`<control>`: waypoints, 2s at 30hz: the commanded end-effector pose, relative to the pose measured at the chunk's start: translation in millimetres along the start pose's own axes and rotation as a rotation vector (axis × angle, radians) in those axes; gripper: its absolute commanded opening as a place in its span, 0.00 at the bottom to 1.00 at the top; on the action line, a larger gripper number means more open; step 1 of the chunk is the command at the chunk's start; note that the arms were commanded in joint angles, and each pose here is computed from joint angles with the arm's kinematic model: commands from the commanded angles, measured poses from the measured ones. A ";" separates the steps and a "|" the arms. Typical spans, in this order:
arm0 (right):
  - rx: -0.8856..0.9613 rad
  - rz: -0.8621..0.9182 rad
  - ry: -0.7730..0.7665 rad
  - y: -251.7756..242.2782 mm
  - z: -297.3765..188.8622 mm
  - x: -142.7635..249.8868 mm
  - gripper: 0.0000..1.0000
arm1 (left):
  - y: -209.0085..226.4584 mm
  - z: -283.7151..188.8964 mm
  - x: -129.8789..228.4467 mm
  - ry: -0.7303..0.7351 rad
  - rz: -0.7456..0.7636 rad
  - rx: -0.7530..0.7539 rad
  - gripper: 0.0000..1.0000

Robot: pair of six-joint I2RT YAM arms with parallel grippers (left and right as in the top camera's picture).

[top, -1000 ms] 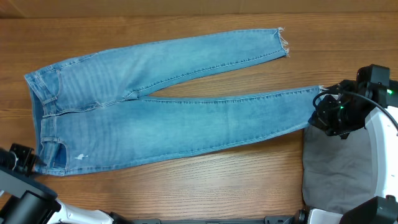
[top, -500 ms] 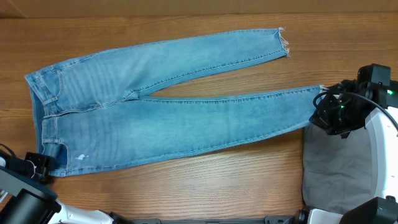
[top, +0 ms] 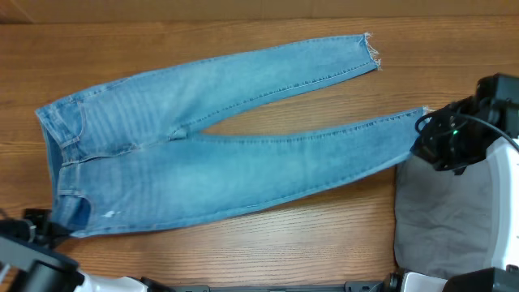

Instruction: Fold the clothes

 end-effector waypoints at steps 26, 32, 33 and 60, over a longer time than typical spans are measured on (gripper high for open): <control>-0.074 0.006 -0.308 48.9 -104.6 -70.6 0.04 | -36.2 -198.0 12.3 -0.535 0.118 0.262 0.04; -0.109 -0.026 -0.273 73.1 -47.4 -119.1 0.04 | -84.1 -171.4 5.6 -0.548 0.229 0.199 0.04; -0.115 -0.028 -0.271 77.4 -37.6 -126.4 0.04 | -93.3 -166.2 4.4 -0.552 0.250 0.191 0.04; -0.252 -0.002 -0.363 135.0 141.9 -236.1 0.06 | -197.0 -88.0 5.0 -0.569 0.488 0.148 0.04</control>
Point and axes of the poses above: each gripper's point midway between its finger pads, its own z axis out along the fingers, its own y axis along the line the jaws close on, x = y × z, the point moved 2 cm from there along -z, back along the fingers, and after that the axes turned 12 degrees about -z, right-handed, at the moved point
